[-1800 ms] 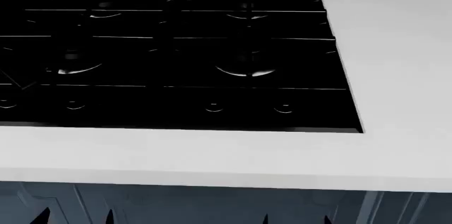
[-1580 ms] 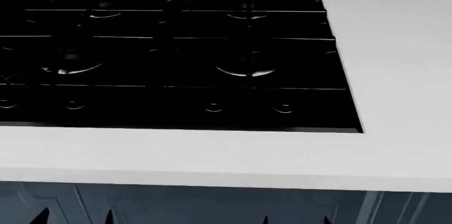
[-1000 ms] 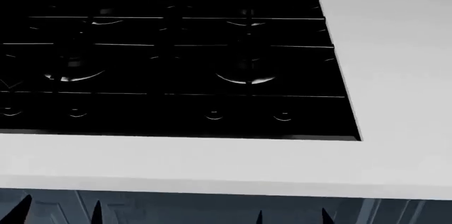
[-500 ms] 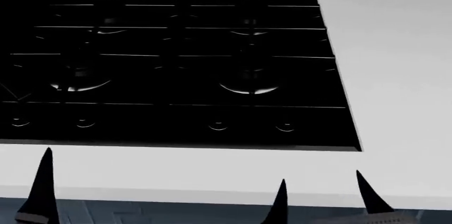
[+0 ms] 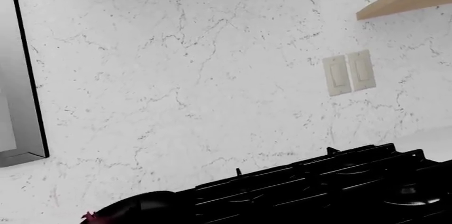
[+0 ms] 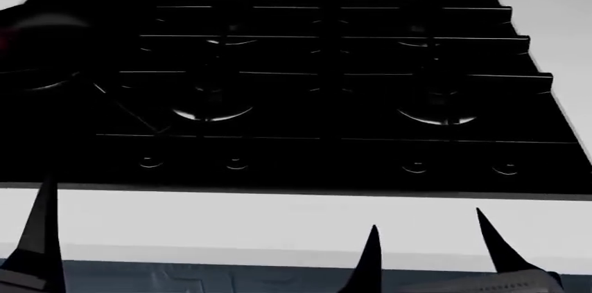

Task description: Pick up the pan and dump the vegetables in it onto the plate. Then return the pan to the stove.

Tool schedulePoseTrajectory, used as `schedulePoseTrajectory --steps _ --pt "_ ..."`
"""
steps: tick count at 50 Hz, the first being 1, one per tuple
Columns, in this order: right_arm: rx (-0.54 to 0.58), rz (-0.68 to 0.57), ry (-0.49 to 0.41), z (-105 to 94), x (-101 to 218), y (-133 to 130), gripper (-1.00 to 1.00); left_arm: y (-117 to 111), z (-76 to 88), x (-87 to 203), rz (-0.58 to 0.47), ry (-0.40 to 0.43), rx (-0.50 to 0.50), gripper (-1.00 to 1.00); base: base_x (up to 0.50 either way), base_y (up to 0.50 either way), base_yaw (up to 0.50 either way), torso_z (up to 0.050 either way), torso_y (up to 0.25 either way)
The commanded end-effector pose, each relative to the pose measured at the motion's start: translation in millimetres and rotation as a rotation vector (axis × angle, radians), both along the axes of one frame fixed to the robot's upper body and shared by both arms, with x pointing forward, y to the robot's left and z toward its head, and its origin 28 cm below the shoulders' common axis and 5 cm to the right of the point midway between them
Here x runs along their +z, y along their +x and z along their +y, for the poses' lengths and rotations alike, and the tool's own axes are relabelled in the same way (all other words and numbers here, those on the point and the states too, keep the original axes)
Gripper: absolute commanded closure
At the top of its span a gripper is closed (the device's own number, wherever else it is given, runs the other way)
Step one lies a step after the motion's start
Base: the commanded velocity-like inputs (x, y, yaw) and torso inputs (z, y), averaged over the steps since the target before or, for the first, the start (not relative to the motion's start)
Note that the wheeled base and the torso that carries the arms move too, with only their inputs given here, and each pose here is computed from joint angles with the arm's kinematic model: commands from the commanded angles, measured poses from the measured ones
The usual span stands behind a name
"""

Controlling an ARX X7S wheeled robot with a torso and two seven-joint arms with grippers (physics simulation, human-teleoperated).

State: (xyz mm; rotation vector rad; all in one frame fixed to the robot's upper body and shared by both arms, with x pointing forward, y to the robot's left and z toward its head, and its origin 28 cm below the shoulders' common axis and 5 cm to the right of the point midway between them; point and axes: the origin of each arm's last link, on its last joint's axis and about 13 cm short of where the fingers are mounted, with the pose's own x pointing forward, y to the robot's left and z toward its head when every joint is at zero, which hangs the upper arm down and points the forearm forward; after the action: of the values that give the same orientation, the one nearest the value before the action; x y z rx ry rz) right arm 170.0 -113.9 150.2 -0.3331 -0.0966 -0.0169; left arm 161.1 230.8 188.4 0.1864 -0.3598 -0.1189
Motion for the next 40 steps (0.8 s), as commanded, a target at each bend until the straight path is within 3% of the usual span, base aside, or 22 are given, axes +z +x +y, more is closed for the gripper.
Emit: schedulePoseTrajectory --steps 1,22,25,30,32,35,40 --pt "0.010 -0.005 -0.016 2.1 4.7 -1.0 -1.00 -2.6 0.7 3.5 0.000 0.003 -0.002 -1.00 0.00 0.50 0.00 0.043 0.197" --pt "0.025 0.013 -0.026 6.8 4.6 4.5 -1.00 -2.0 3.9 -1.8 0.007 -0.003 0.005 -1.00 0.00 0.50 0.00 0.043 0.196" --pt "0.016 -0.006 0.020 4.4 9.1 3.7 -1.00 -2.6 4.4 -0.8 0.006 -0.007 0.007 -1.00 0.00 0.17 0.00 0.041 0.164" --pt "0.005 -0.021 -0.059 4.6 30.9 7.5 -1.00 -4.8 6.5 14.5 -0.012 -0.009 0.002 -1.00 0.00 0.00 0.00 0.004 0.001" --pt "0.092 0.003 -0.084 11.1 43.7 9.0 -1.00 -4.4 6.7 19.9 -0.008 -0.005 -0.009 -1.00 0.00 0.00 0.00 0.000 0.000" --pt "0.002 -0.025 -0.144 6.5 67.7 6.9 -1.00 -2.9 8.8 31.8 -0.010 -0.002 -0.012 -1.00 0.00 0.00 0.00 0.000 0.000" --pt "0.007 -0.035 -0.197 9.8 88.9 10.7 -1.00 -2.4 10.9 44.9 -0.022 0.006 -0.018 -1.00 0.00 0.00 0.00 0.000 0.000"
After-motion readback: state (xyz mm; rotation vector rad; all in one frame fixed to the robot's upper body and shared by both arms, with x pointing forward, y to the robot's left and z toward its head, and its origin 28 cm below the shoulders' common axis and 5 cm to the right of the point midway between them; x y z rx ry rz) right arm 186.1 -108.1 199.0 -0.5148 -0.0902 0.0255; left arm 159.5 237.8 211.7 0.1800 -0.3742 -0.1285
